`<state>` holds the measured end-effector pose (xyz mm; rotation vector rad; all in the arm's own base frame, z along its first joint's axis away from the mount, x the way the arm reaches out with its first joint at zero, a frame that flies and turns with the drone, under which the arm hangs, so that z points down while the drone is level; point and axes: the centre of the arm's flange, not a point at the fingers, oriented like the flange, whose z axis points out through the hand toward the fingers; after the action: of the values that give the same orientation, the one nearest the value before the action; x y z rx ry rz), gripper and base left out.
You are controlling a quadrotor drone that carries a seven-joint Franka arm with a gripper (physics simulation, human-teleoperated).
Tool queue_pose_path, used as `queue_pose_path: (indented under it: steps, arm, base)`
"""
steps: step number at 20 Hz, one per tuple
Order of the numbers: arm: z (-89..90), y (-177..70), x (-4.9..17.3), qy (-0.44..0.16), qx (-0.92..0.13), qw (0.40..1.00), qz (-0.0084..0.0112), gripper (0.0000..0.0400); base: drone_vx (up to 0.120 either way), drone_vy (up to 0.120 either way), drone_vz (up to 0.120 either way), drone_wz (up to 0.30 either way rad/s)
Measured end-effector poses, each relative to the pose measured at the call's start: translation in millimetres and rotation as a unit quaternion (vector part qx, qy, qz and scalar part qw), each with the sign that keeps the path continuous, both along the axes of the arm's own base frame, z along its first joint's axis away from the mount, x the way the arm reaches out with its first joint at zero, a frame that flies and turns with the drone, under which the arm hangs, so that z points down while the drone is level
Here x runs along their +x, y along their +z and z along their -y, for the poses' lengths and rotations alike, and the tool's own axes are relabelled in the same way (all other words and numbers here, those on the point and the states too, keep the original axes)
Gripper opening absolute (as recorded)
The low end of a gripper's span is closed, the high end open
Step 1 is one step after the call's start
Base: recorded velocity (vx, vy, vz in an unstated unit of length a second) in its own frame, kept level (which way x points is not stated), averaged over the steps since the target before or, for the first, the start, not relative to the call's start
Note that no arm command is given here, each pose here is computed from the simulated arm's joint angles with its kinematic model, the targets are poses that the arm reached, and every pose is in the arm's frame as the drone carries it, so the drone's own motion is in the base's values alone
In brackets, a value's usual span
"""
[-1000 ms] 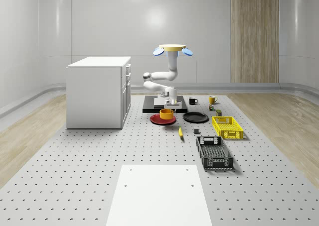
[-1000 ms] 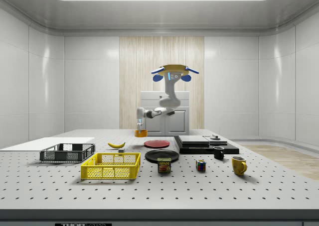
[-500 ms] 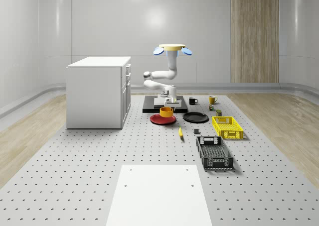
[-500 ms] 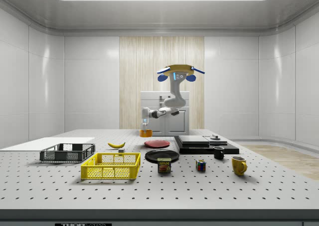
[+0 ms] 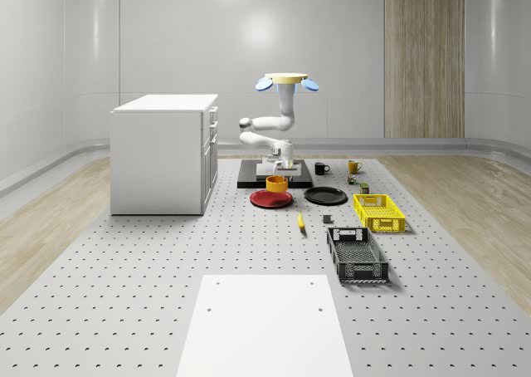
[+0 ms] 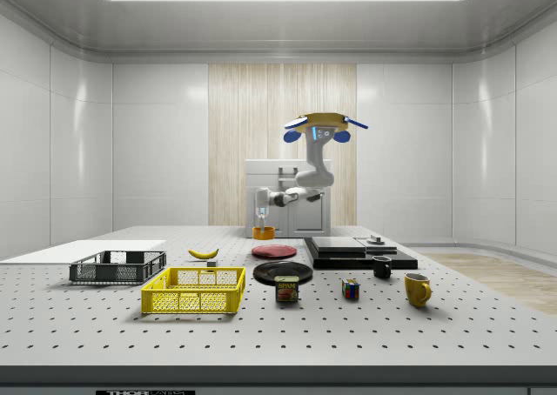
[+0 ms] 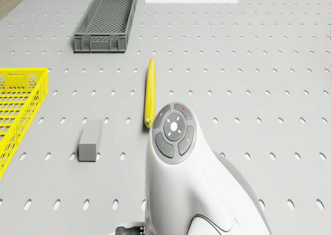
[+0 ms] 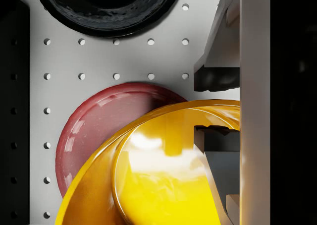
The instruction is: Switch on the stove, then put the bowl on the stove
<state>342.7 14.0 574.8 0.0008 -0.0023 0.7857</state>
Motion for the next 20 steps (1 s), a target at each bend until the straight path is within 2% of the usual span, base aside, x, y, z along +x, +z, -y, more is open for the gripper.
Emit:
queue_pose_path:
  steps: [20]
  arm:
    - [0.0,0.0,0.0,0.000,0.000,1.000,0.0000,0.0100]
  base:
    - [-0.120,0.000,0.000,0.000]
